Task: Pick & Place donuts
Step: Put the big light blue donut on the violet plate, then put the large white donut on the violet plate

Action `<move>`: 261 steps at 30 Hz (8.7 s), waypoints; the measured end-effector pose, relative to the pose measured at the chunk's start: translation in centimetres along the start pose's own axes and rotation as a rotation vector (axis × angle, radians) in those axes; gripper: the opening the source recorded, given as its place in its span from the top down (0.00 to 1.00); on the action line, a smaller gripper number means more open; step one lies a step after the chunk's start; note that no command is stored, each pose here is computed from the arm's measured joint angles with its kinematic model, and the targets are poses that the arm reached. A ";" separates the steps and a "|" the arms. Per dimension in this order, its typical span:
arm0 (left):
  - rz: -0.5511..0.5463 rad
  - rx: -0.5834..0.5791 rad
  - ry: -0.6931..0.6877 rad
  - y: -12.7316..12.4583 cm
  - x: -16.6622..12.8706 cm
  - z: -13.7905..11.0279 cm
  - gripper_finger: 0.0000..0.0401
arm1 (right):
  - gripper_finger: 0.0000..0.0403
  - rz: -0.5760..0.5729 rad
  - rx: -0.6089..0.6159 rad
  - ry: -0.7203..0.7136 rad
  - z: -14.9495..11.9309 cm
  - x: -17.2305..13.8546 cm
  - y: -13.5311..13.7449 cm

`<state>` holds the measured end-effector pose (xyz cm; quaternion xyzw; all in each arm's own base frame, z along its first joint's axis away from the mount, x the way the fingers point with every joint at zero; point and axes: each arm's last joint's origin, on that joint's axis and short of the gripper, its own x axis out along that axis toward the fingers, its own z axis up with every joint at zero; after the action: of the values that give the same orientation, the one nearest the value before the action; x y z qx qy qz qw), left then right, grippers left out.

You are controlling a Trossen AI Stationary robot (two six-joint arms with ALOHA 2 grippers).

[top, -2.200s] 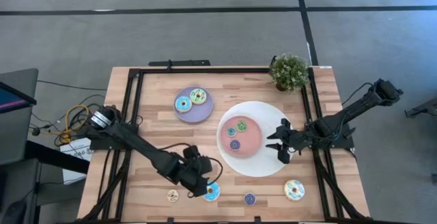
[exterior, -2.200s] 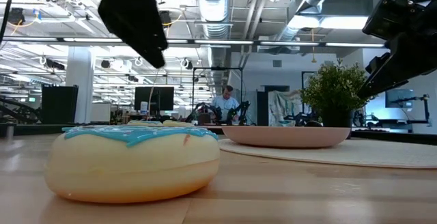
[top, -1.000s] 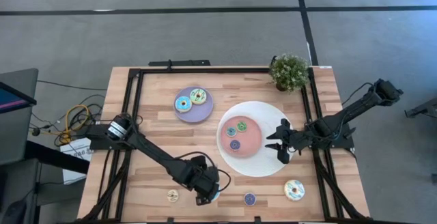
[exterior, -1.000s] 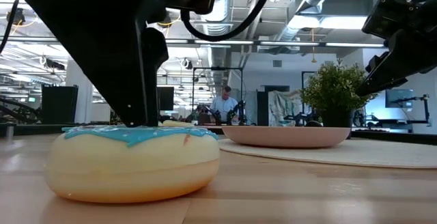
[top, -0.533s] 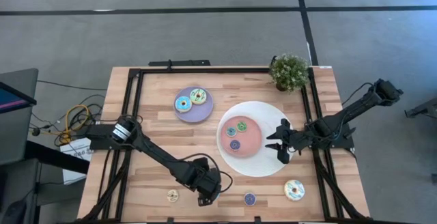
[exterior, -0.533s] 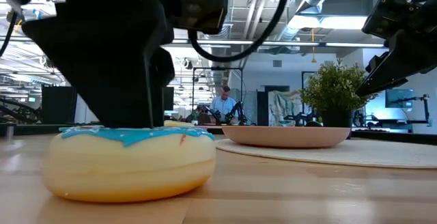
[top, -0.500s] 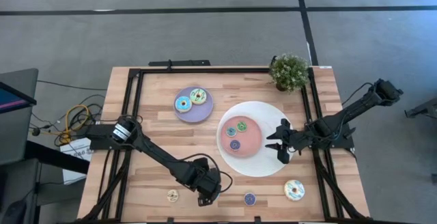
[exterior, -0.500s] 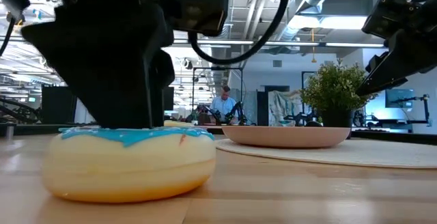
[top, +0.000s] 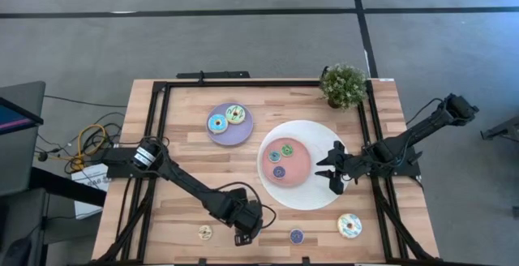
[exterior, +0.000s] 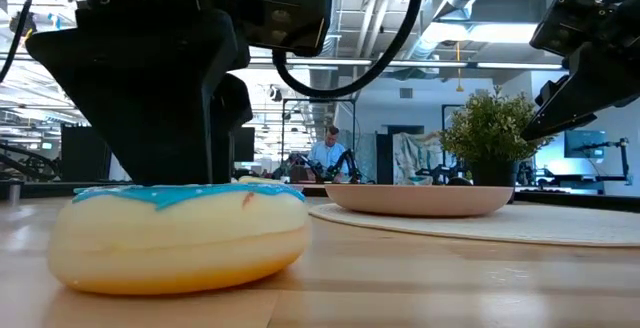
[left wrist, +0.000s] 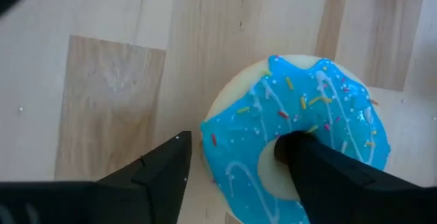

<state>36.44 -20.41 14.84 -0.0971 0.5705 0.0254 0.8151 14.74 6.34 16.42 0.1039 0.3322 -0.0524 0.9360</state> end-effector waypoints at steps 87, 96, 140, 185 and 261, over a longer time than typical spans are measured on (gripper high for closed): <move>0.394 -0.372 -0.107 31.8 -7.9 1.4 0.59 | 0.62 -0.002 -0.035 0.000 0.0 0.0 0.0; 0.384 -0.398 -0.106 31.2 -6.7 0.5 0.59 | 0.62 -0.001 -0.035 0.000 0.0 0.0 0.0; 0.390 -0.438 -0.182 30.7 -9.7 0.4 0.43 | 0.62 -0.001 -0.036 0.003 0.0 0.0 0.0; 0.247 0.176 -0.548 15.7 -8.5 -6.2 1.00 | 0.62 0.023 -0.002 -0.076 0.7 0.0 0.4; 0.076 0.108 -0.744 19.2 -10.8 -9.6 1.00 | 0.26 -0.263 0.195 0.849 -6.6 -0.7 13.9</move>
<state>20.86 -2.68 19.32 -0.0171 0.2394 0.0590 0.9690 12.50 21.36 14.12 0.1607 0.6905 -0.1547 0.6880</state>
